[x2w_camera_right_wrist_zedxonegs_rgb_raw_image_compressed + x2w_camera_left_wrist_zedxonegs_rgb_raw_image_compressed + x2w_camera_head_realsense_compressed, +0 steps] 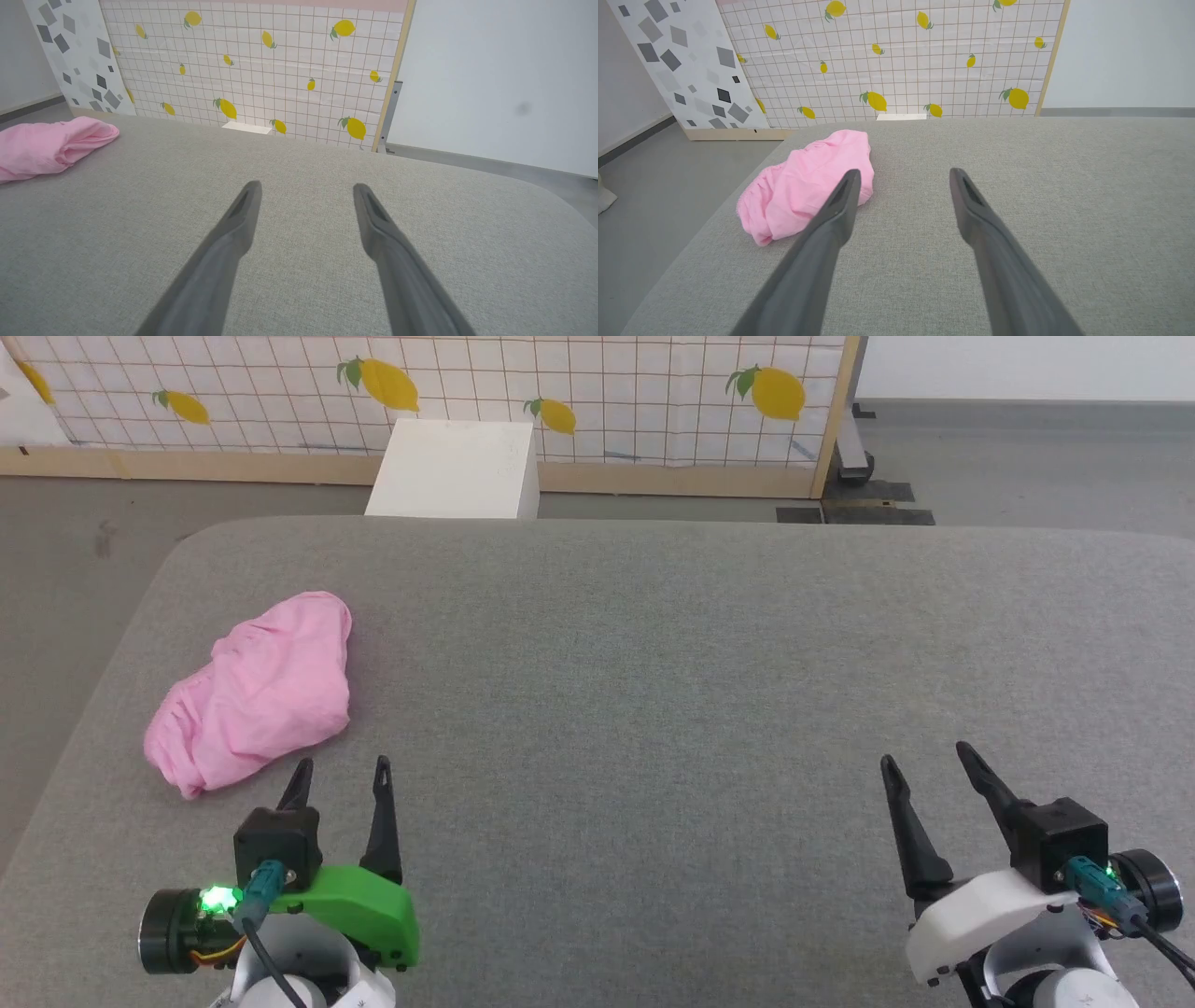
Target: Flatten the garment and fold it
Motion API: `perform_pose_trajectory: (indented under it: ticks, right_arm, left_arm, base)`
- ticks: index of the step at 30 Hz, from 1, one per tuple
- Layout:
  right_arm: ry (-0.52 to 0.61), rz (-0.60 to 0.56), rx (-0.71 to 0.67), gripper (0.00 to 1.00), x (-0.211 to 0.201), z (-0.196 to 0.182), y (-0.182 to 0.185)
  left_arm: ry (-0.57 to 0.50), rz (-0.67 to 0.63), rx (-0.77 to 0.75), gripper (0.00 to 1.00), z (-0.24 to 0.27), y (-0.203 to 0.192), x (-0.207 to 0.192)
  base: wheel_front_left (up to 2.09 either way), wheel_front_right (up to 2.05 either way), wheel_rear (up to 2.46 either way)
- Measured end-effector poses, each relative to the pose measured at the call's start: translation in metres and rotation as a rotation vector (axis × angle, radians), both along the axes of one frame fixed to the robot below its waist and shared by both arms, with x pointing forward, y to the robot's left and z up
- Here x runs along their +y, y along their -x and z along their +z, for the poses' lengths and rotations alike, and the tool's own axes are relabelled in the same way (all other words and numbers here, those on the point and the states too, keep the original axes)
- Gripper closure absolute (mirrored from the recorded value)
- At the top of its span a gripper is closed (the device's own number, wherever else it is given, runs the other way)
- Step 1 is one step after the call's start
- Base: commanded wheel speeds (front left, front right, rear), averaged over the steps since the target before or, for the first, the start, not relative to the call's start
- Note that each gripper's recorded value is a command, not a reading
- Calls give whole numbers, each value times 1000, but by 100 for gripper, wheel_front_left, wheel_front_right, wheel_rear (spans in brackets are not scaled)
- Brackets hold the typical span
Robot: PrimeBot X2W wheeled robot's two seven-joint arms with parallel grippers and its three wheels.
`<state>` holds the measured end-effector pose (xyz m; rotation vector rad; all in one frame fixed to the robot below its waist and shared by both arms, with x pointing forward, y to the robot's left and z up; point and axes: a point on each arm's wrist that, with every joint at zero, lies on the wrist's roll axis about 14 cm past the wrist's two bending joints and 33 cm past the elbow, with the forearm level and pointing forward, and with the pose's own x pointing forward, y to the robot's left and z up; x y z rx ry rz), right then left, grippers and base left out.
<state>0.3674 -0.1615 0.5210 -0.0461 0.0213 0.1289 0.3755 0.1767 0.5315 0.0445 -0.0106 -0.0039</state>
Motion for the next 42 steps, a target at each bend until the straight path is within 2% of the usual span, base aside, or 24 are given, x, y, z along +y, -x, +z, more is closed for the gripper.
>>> perform_pose_trajectory:
  ticks: [42]
  right_arm:
    - [-16, -1, -28, 0, -1, 5, 0]
  left_arm:
    - [2, -15, -15, 0, 3, 0, -3]
  base:
    - [0, 0, 0]
